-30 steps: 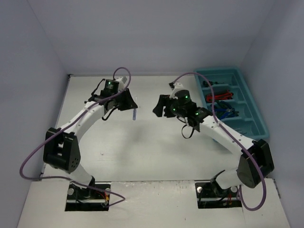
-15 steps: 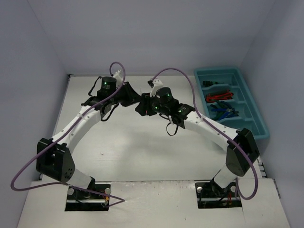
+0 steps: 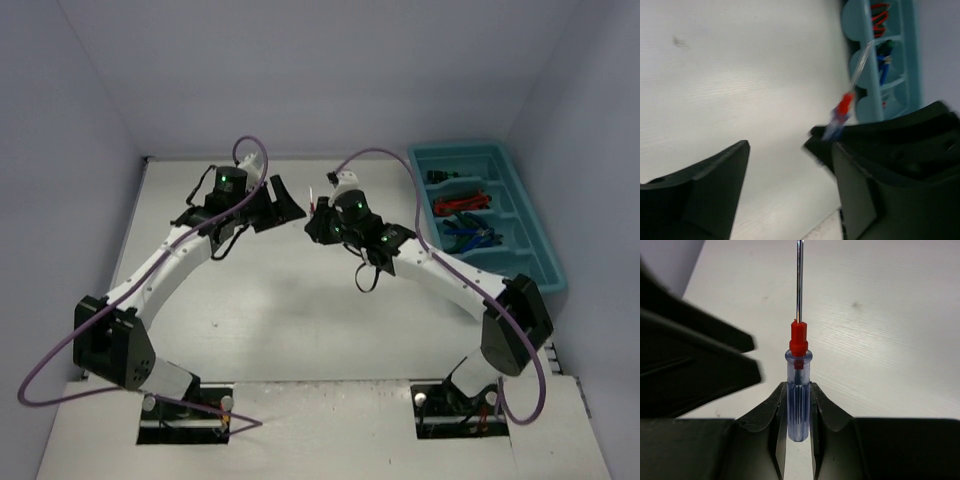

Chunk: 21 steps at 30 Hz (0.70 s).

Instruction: Sort the tools into containers

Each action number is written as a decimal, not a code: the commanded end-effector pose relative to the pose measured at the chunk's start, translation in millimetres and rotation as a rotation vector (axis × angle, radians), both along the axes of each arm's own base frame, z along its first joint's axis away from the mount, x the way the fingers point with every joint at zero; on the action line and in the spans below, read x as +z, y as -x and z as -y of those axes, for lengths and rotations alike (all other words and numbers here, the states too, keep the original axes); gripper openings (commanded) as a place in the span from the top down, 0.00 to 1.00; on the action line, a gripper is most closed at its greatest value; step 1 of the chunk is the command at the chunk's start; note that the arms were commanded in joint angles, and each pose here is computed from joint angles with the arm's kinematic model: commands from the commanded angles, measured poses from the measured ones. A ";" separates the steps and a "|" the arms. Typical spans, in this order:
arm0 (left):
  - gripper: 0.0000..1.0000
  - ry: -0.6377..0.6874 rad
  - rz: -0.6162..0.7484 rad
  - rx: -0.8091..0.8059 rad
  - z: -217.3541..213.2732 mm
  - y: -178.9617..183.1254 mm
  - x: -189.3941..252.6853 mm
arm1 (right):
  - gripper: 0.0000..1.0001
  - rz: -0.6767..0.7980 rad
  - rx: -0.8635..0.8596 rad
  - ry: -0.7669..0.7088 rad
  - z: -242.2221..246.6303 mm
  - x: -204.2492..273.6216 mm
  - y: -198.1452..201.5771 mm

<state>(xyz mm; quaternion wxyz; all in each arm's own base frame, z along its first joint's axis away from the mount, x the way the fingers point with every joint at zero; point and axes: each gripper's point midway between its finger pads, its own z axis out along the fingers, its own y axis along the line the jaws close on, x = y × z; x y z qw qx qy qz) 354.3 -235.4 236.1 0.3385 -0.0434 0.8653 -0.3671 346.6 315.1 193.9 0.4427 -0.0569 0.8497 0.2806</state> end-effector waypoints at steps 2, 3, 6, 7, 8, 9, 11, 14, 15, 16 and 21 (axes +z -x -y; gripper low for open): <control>0.26 -0.227 0.207 0.091 -48.7 3.5 46.7 | 1.00 0.003 -0.526 -0.043 133.2 13.1 -24.5; 0.25 -0.265 0.222 0.118 -58.5 4.7 48.9 | 1.00 -0.014 -0.614 -0.018 162.0 5.7 -22.2; 0.25 -0.343 0.241 0.153 -78.6 12.8 51.6 | 1.00 -0.054 -0.832 0.046 240.8 -7.0 -8.9; 0.25 -0.367 0.247 0.164 -84.7 15.0 52.2 | 1.00 -0.062 -0.895 0.052 263.7 -8.1 -3.2; 0.24 -0.393 0.250 0.174 -90.7 16.9 52.0 | 1.00 -0.069 -0.959 0.057 286.7 -9.1 3.8; 0.24 -0.414 0.249 0.179 -95.3 19.5 50.9 | 1.00 -0.089 -1.033 0.069 312.1 -13.9 12.6; 0.24 -0.430 0.241 0.172 -98.8 25.5 47.8 | 1.00 -0.127 -1.148 0.095 353.8 -25.2 29.5; 0.24 -0.432 0.245 0.172 -101.9 31.4 49.0 | 0.97 -0.170 -1.240 0.106 389.7 -38.3 47.2; 0.24 -0.434 0.242 0.170 -102.2 33.1 48.2 | 0.96 -0.202 -1.248 0.110 395.6 -47.0 52.8; 0.24 -0.435 0.242 0.169 -102.8 34.6 48.5 | 0.95 -0.235 -1.285 0.111 409.7 -55.0 59.5; 0.24 -0.450 0.249 0.171 -107.6 41.0 50.5 | 0.75 -0.335 -1.320 0.103 428.8 -80.6 72.8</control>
